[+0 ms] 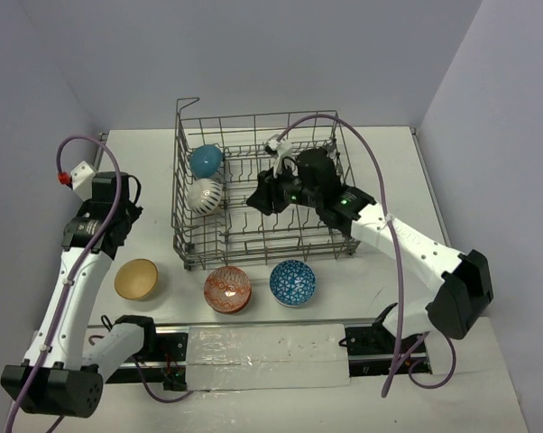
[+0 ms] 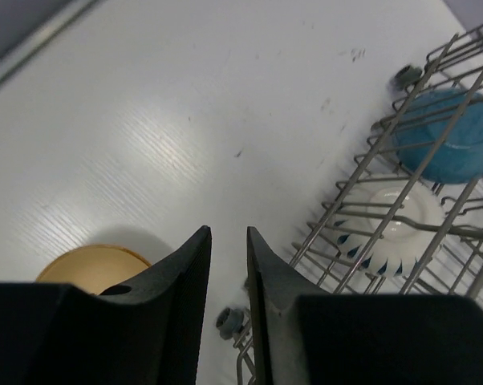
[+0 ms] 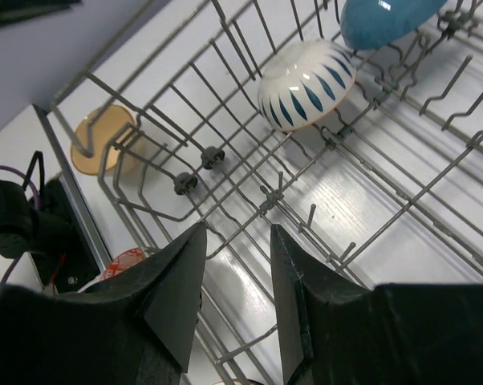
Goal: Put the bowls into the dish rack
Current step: Turn the bowl upside down over the dish rack, then move the bowl to the corner of the board.
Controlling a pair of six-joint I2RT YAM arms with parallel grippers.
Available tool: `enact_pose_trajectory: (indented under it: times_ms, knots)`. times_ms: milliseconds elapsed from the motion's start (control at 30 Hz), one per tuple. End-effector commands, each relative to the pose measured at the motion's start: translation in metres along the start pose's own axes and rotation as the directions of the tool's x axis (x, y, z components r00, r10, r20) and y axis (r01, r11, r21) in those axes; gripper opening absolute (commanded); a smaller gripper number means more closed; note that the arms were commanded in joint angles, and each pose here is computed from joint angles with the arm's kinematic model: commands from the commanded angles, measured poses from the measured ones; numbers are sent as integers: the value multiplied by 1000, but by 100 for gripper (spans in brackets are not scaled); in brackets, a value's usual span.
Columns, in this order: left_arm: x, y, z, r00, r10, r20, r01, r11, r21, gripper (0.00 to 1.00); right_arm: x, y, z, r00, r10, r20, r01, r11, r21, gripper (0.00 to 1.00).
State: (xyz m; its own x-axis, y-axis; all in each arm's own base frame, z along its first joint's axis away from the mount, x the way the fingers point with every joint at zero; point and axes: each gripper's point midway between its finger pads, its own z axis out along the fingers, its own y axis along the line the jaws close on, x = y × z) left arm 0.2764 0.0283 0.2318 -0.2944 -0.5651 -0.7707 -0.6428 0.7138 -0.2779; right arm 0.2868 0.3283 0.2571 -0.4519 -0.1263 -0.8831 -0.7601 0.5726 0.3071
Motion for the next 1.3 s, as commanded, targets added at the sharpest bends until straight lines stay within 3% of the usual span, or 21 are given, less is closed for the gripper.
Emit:
enact_pose_trajectory:
  times_ms: [0,167,400,933,1267]
  knots:
    - [31,2,7,987,-48,-154,55,998,40,30,-30,13,-21,992,-50,112,53,998,-28,46]
    - [66,1,22,950,-57,-308,74,996,46,30,-33,15,-31,989,-62,135,65,998,-15,48]
    - [82,6,22,926,-60,-373,70,997,13,32,-34,13,-32,989,-45,138,46,999,-4,52]
    - [110,55,4,899,-71,-432,4,988,-154,40,-37,3,-35,990,-17,144,14,1000,23,55]
    - [114,68,0,901,-66,-428,-17,982,-186,47,-40,5,-39,988,-17,156,15,1000,18,55]
